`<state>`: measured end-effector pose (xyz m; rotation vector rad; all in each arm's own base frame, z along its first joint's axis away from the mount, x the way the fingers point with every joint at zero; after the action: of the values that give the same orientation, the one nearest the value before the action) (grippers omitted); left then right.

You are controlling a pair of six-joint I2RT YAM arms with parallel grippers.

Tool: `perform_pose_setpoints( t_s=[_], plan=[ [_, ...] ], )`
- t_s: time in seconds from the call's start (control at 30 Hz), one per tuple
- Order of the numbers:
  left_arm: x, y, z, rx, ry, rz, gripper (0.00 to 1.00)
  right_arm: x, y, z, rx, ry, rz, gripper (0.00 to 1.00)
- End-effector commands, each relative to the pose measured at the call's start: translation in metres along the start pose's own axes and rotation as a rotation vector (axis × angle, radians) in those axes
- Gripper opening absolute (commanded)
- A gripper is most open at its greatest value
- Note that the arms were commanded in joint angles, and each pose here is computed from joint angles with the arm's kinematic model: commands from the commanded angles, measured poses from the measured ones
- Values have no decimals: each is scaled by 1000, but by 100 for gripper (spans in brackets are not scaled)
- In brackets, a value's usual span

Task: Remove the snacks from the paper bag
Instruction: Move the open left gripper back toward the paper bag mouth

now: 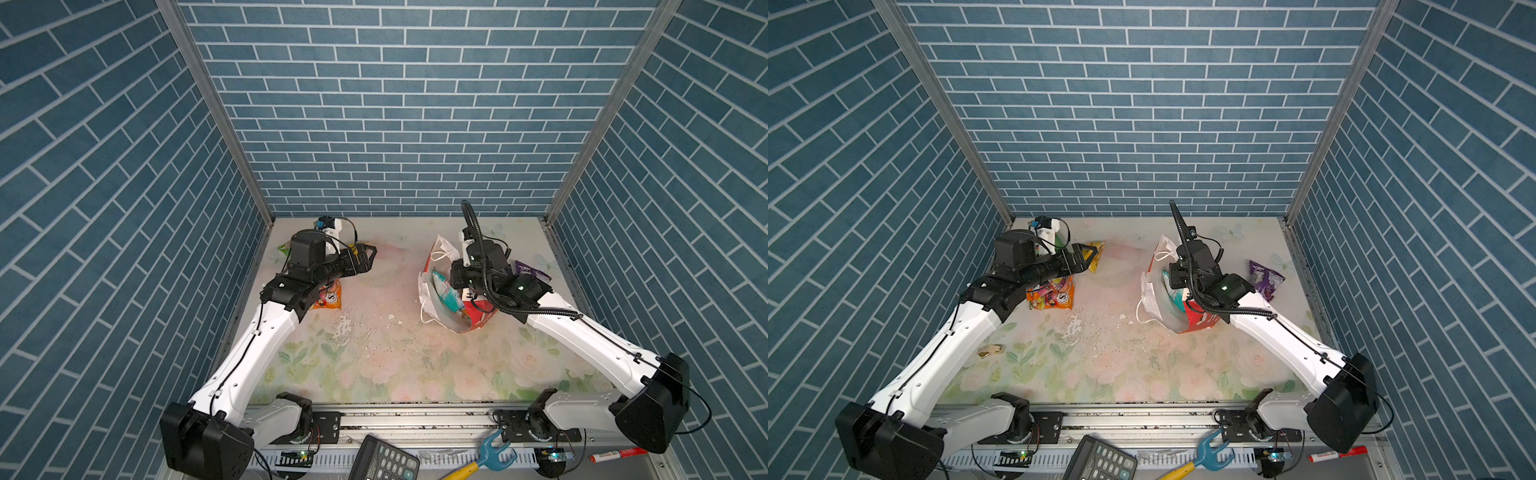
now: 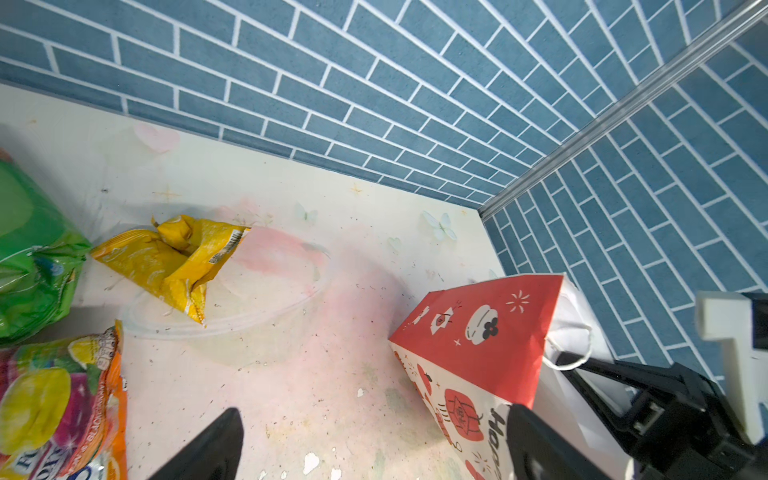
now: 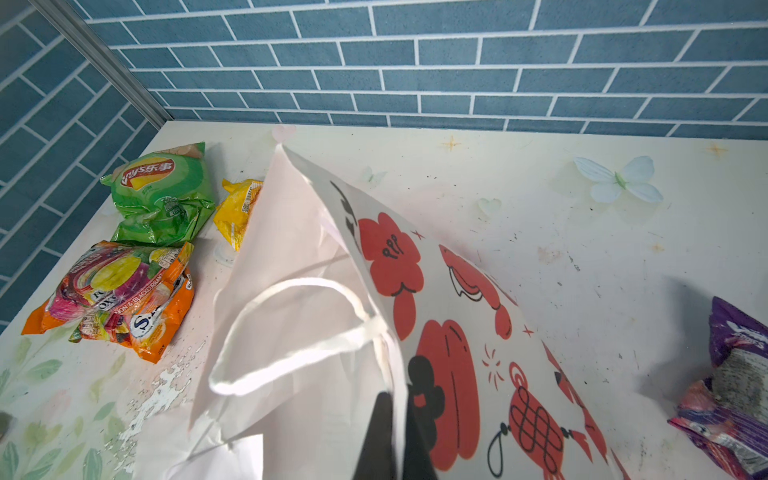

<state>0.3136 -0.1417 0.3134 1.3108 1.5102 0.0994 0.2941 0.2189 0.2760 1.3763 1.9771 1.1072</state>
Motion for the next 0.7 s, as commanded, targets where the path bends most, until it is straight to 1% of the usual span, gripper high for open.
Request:
perform_pose_setpoints(
  t_s=[0.0,0.27,0.5,0.67],
  plan=[
    [-17,-4,-5,21,-21,47,100,0,9,-11,-16,19,46,0],
    [-43,-16,-15,24,-35,136,100,4,14,-14,-7,49,17,0],
    [-67,-29,-33,34,-101,198,97,7,11,-15,15,74,-26,0],
    [-79,-43,-37,61,-163,245,95,9,10,-15,27,87,-54,0]
  ],
)
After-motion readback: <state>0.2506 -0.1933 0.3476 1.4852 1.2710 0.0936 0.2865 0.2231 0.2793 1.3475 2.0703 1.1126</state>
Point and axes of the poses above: each gripper's point midway between its finger pads, its own z axis out along the fingers, its own x axis along the line the jaws close on, y = z × x, the point moved 4 cm from there along -z, back along the fingers, and after that the axes turned 7 degrees about -z, right-handed, at the moved point
